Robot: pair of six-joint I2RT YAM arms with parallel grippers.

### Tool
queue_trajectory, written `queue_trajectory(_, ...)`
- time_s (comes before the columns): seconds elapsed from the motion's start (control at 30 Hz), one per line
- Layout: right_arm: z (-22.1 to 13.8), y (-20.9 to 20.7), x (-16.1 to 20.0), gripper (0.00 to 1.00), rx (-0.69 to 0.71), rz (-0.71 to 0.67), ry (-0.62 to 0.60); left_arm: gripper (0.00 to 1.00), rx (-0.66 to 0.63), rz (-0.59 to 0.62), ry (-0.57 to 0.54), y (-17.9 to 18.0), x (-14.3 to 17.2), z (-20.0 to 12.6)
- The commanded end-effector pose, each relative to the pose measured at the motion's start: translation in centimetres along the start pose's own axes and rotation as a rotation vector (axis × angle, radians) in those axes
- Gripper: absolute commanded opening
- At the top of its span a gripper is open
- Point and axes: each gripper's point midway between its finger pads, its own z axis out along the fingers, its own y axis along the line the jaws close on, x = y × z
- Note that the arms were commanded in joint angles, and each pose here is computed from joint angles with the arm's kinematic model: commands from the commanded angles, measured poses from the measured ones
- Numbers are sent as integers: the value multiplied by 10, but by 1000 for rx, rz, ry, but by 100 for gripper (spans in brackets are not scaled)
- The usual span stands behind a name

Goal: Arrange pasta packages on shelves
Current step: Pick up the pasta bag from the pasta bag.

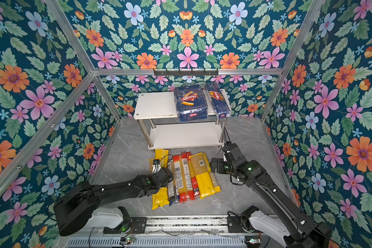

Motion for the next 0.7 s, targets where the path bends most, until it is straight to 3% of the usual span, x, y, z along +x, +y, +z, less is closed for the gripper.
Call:
queue_trajectory(0.0,-1,-3,0,99,17,-11,4,49,-7,34,85,7,16,-4)
queue_trajectory(0.13,1,-2,1,99,12,-9,8,33,0,34,65,7,6,-13)
queue_trajectory(0.33,1,2,1,99,-10,-6,11,23,39,33,48,6,-7,-33)
queue_trajectory(0.67,-1,8,-2,99,-34,-4,5,16,146,20,-49,8,-52,-93)
